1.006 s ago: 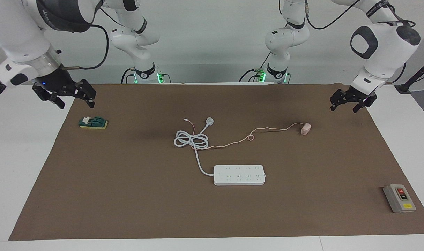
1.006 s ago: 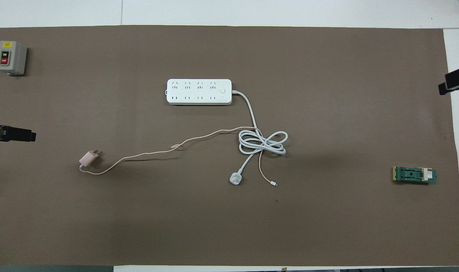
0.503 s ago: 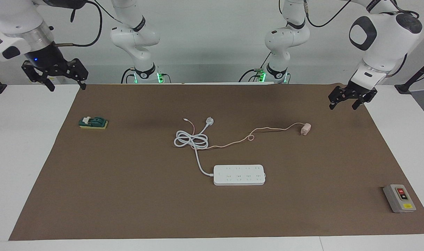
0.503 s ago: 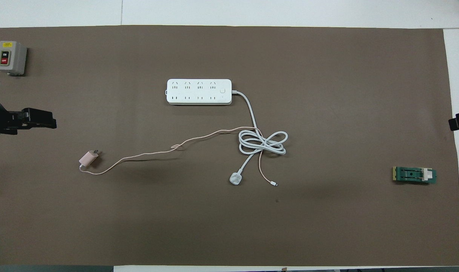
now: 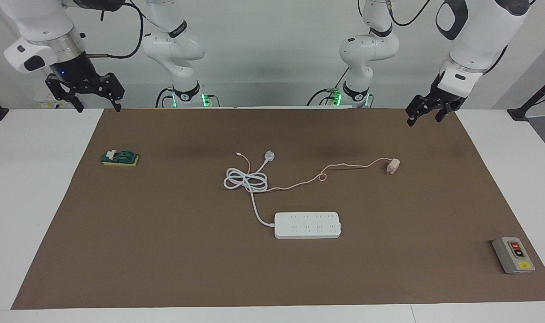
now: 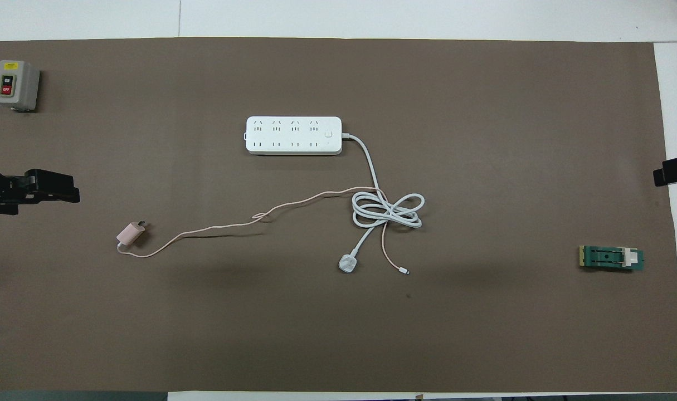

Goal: Unplug charger and place it aside

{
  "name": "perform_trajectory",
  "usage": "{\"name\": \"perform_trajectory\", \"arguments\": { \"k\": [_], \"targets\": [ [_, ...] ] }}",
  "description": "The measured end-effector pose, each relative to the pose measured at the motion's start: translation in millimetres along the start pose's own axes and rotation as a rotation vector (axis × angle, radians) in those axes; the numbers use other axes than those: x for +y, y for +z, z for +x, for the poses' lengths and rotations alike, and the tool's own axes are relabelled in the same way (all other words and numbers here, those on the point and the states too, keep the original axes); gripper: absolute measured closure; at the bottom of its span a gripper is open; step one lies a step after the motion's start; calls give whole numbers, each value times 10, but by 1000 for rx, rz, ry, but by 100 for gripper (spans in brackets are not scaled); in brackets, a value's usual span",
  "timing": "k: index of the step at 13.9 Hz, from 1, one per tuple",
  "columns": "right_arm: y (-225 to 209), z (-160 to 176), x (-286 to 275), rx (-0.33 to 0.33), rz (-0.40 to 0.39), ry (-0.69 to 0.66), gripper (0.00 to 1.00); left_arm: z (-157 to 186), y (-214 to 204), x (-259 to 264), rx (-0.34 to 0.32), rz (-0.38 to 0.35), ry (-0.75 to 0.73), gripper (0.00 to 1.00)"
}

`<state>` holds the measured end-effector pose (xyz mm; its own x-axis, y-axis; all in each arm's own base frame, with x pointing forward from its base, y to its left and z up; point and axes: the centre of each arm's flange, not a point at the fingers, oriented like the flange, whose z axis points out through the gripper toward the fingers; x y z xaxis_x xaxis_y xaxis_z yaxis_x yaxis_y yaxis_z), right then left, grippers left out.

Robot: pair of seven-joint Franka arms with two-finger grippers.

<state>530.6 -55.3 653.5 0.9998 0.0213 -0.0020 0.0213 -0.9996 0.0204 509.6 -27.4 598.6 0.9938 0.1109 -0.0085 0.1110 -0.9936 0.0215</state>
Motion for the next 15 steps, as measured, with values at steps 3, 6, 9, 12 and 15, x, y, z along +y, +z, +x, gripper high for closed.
{"name": "perform_trajectory", "arguments": {
  "k": [3, 6, 9, 12, 15],
  "targets": [
    [61, 53, 3, -4, 2, 1, 0, -26, -145, -18, -6, 0, -2, 0],
    [55, 58, 2, -2, 2, 1, 0, -28, -168, 15, -1, 8, 6, 0],
    [50, 55, 2, -3, 2, 1, 0, 6, -229, 105, -6, 11, 25, 0],
    [47, -17, 2, -53, 8, 3, 0, 107, -311, 324, -28, 9, 66, 0],
    [11, -49, 1, -64, 9, 3, 0, 149, -196, 366, -53, 10, 74, 0]
  ]
}}
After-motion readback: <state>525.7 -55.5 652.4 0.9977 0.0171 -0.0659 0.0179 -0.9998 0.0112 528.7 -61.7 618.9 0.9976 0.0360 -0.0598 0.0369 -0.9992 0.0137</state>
